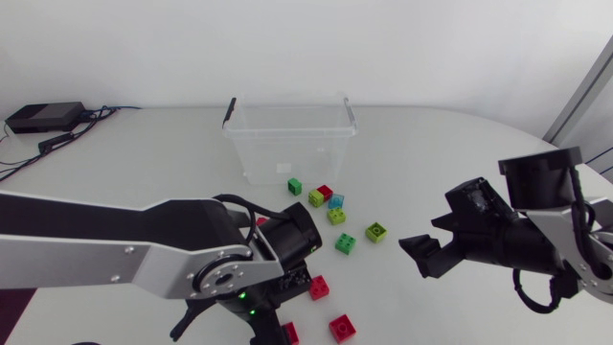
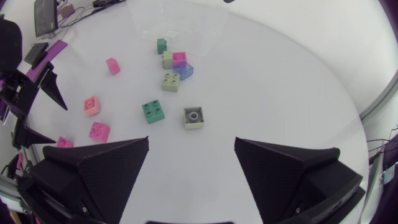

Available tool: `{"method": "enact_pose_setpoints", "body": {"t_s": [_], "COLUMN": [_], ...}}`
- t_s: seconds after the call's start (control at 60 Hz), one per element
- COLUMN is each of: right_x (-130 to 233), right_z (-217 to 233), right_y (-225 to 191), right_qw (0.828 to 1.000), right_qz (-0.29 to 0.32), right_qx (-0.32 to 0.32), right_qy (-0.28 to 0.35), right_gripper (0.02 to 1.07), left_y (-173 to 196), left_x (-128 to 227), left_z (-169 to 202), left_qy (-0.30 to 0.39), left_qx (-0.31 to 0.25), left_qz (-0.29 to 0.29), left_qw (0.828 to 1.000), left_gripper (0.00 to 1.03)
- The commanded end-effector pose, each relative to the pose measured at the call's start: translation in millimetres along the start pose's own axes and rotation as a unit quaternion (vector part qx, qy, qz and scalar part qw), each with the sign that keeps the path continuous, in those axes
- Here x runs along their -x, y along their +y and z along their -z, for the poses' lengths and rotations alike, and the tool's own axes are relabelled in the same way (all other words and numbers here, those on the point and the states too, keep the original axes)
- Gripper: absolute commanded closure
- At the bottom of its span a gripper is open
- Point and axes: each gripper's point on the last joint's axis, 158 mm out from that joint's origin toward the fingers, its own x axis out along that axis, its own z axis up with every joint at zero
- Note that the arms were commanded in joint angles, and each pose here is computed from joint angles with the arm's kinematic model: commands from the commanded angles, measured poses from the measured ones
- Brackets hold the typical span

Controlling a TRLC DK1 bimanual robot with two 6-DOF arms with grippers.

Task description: Pick up the duplo bricks and place them in the container

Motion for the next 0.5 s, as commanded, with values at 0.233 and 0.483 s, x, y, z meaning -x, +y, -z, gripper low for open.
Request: {"method": "enact_pose_setpoints", "body": {"t_s": [0.233, 0.483], "right_x": [-18.8, -33.5], "right_z": [-6.9, -2.5], "right_y": [-0.1, 2.3], "right_qw": [1.000, 0.999], "right_qz": [-0.008, -0.015], "right_qx": [0.015, 0.017], "right_qy": [0.018, 0.033], "right_gripper": [0.07, 0.07], "left_y": [-27.4, -29.1], "left_x": [-5.9, -14.1], "left_z": [-6.5, -10.0], "left_qy": [0.007, 0.020], "left_qx": [-0.031, -0.022], "left_qz": [0.016, 0.029], "left_qw": [0.999, 0.999], "left_gripper": [0.16, 0.25]}}
